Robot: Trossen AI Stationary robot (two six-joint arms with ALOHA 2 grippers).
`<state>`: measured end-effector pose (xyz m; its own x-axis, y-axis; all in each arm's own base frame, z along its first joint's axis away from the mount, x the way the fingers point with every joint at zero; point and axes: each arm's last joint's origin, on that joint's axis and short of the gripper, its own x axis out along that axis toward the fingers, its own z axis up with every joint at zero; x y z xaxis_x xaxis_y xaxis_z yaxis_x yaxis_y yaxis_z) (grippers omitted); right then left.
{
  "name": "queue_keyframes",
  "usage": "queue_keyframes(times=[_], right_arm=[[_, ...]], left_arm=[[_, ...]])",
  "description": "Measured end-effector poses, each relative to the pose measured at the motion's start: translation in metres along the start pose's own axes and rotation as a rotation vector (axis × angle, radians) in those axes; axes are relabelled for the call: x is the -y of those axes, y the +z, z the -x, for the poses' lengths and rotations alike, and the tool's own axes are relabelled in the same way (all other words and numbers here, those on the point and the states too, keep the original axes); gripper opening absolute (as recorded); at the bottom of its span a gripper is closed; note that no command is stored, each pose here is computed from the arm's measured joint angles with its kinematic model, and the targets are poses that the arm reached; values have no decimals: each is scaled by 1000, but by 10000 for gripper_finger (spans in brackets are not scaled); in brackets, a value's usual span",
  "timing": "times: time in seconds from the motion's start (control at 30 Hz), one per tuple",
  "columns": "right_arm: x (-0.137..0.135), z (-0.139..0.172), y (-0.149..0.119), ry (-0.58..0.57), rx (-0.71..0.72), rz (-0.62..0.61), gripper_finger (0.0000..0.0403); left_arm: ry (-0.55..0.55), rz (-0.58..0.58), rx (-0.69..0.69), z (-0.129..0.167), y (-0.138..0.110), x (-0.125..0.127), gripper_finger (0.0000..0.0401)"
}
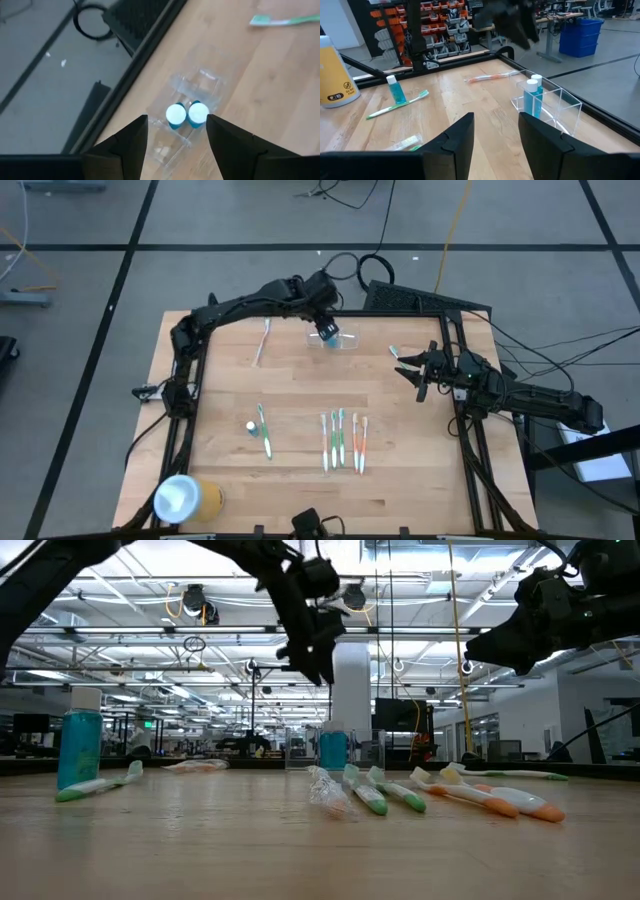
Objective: Pick & Place toothbrushing station
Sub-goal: Put the green toothbrush into the transparent organizer
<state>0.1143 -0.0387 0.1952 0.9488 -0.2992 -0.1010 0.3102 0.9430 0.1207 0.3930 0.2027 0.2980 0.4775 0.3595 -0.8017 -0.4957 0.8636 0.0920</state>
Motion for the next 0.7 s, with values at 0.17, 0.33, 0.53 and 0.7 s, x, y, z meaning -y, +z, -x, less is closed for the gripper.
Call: queue_keyframes(times=[0.17,0.33,0.53,0.7], right_arm=[[0,0,0,2,-3,0,146],[0,0,0,5,-4,0,146],[-3,1,1,86,1,-33,146],[-4,3,2,120,10,-69,146]], left_arm=[[-20,-3,117,50,8,-5,209],[-119,-47,254,101,12,-4,209],[-222,-167,386,152,7,16,209],[-301,-262,526,177,-9,40,209]])
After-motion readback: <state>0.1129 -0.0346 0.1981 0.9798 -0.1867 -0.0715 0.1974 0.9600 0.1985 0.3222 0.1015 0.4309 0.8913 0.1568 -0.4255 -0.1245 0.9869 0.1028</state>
